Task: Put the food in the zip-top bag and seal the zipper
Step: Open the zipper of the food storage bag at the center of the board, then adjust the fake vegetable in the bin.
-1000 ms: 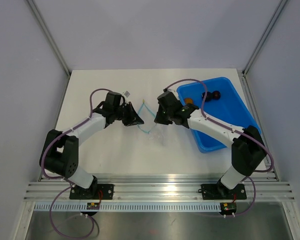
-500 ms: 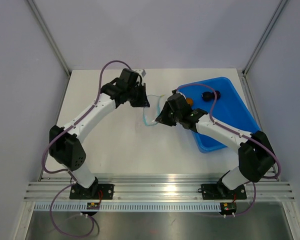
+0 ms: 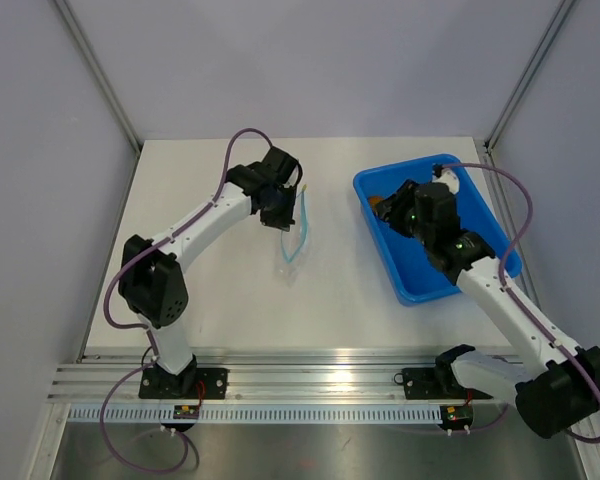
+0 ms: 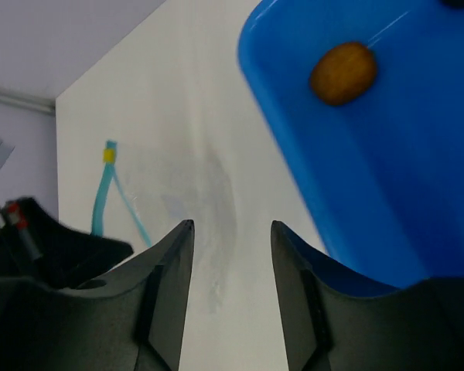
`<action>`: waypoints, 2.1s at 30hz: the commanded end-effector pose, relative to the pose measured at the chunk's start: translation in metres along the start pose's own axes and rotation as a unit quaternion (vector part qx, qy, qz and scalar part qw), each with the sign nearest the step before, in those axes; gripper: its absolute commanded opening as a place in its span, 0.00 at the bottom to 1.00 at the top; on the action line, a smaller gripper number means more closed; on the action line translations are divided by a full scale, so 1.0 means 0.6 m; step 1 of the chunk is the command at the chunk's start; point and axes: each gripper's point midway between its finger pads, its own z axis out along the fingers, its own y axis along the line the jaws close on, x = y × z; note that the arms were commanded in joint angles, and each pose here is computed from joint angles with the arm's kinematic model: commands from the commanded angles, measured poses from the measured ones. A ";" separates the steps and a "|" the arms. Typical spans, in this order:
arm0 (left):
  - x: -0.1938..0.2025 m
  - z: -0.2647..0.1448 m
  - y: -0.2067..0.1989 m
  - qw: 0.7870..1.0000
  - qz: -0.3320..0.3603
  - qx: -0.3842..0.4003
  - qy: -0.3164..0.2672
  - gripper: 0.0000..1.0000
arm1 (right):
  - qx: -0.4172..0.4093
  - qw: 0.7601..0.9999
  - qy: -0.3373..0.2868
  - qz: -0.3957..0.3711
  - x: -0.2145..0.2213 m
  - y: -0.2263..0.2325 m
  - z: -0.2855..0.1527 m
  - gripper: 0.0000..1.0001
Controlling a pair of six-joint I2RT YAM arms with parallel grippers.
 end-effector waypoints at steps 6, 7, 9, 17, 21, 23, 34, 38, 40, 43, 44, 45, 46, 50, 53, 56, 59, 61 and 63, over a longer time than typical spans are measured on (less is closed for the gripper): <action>-0.047 -0.027 -0.005 0.999 0.009 -0.010 -0.040 0.00 | 0.093 0.993 0.020 0.071 -0.099 -0.164 0.094 0.73; -0.046 -0.024 -0.007 0.999 0.009 -0.008 -0.036 0.00 | 0.075 0.993 0.033 0.080 -0.101 -0.161 0.107 0.80; -0.045 -0.024 -0.009 0.999 0.008 -0.006 -0.035 0.00 | 0.077 0.992 0.039 0.097 -0.104 -0.187 0.149 0.84; -0.059 -0.025 -0.001 0.999 0.005 -0.031 -0.039 0.00 | 0.031 0.987 0.101 0.119 -0.072 -0.191 0.255 0.89; -0.062 -0.020 -0.002 0.999 0.006 -0.033 -0.036 0.00 | 0.014 0.984 0.122 0.130 -0.046 -0.202 0.289 0.93; -0.064 -0.018 -0.003 0.999 0.006 -0.033 -0.036 0.00 | 0.004 0.983 0.127 0.129 -0.041 -0.200 0.298 0.93; -0.074 -0.006 -0.010 0.999 0.010 -0.038 -0.032 0.00 | 0.012 0.980 0.161 0.117 -0.010 -0.233 0.352 0.91; -0.078 -0.001 -0.022 0.999 0.005 -0.033 -0.035 0.00 | 0.014 0.978 0.167 0.122 -0.003 -0.240 0.363 0.89; -0.077 0.003 -0.030 0.999 0.001 -0.031 -0.036 0.00 | 0.013 0.977 0.172 0.125 0.002 -0.243 0.367 0.88; -0.075 0.015 -0.037 0.999 -0.005 -0.036 -0.035 0.00 | 0.011 0.976 0.175 0.128 0.005 -0.244 0.369 0.78; -0.077 0.022 -0.040 0.999 -0.010 -0.038 -0.035 0.00 | 0.011 0.976 0.176 0.128 0.007 -0.243 0.369 0.74; -0.077 0.024 -0.041 0.999 -0.012 -0.039 -0.034 0.00 | 0.012 0.976 0.176 0.128 0.007 -0.245 0.368 0.69; -0.080 0.024 -0.043 0.998 -0.013 -0.039 -0.037 0.00 | 0.012 0.976 0.176 0.127 0.007 -0.244 0.367 0.65; -0.090 0.024 -0.054 0.998 -0.019 -0.034 -0.045 0.00 | 0.014 0.977 0.169 0.126 0.005 -0.242 0.358 0.39; -0.093 0.021 -0.058 0.998 -0.021 -0.034 -0.049 0.00 | 0.017 0.979 0.162 0.126 -0.002 -0.240 0.348 0.27; -0.094 0.019 -0.061 0.998 -0.024 -0.035 -0.052 0.00 | 0.019 0.981 0.147 0.123 -0.016 -0.230 0.328 0.26; -0.094 0.018 -0.063 0.998 -0.024 -0.035 -0.053 0.00 | 0.033 0.982 0.141 0.121 -0.014 -0.236 0.311 0.25; -0.092 0.018 -0.067 0.998 -0.022 -0.032 -0.052 0.00 | 0.041 0.983 0.138 0.117 -0.012 -0.238 0.295 0.27; -0.092 0.016 -0.071 0.998 -0.020 -0.030 -0.054 0.00 | 0.057 0.984 0.133 0.108 -0.017 -0.243 0.283 0.51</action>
